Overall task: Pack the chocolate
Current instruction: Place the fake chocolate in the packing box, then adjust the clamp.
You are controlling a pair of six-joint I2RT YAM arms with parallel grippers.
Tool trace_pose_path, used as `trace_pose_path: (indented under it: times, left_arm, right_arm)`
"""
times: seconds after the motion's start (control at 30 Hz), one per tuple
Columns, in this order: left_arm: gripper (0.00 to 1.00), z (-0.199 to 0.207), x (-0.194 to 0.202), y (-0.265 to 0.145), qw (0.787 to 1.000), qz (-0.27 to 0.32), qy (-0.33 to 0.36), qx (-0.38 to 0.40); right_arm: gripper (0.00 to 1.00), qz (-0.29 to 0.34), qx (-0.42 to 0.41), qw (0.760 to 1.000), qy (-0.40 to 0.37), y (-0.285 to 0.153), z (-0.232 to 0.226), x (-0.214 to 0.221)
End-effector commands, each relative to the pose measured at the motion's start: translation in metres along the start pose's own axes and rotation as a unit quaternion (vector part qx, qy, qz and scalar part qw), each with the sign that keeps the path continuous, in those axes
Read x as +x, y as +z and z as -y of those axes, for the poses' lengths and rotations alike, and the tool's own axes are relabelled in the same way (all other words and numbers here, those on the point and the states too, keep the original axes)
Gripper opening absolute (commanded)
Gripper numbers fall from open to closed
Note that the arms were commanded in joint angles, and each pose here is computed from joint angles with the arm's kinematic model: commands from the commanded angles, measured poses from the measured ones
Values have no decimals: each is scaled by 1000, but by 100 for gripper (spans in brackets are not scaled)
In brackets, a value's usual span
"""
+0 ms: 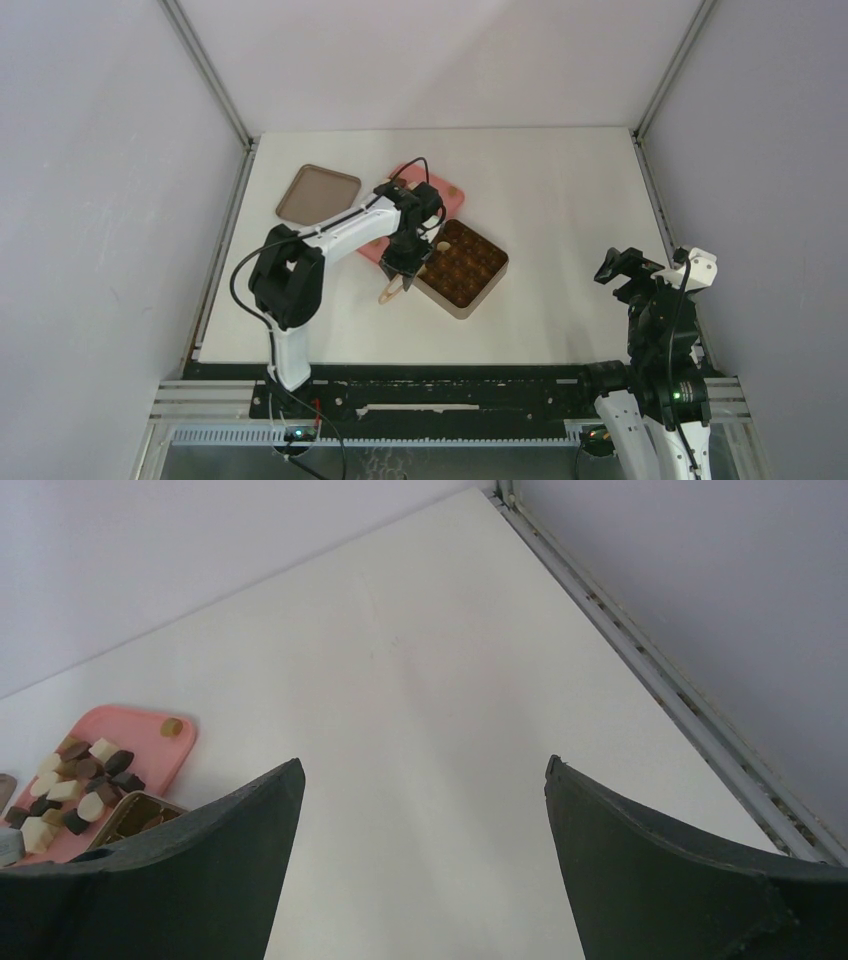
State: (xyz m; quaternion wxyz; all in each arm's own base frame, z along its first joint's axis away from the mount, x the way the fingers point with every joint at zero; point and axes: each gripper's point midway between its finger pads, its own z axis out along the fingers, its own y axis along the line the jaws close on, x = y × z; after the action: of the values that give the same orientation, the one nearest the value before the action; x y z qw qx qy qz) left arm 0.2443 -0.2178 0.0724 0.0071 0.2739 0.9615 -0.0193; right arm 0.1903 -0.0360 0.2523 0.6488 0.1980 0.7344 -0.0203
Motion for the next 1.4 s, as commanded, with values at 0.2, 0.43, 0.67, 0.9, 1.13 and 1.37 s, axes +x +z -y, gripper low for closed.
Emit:
trace_pose_path:
  times: [0.2,0.43,0.67,0.9,1.13,1.37]
  left_arm:
    - [43,11,-6,-42,998,59,8,25]
    - [43,22,-19,-75,993,108,19,52]
    - [41,41,-36,-105,984,151,37,82]
    - [40,63,-47,-125,976,183,65,101]
    - [40,84,-51,-135,969,198,93,115]
    - [40,99,-50,-144,963,209,113,128]
  right_arm:
    - [99,-13,-94,995,17,-1,-39,-5]
    - [97,-102,-190,969,121,1,-94,12]
    - [94,-171,-257,918,248,6,-141,26]
    - [90,-238,-284,867,334,10,-182,54]
    - [85,-262,-320,841,350,4,-225,62]
    - [77,-284,-336,819,368,6,-254,72]
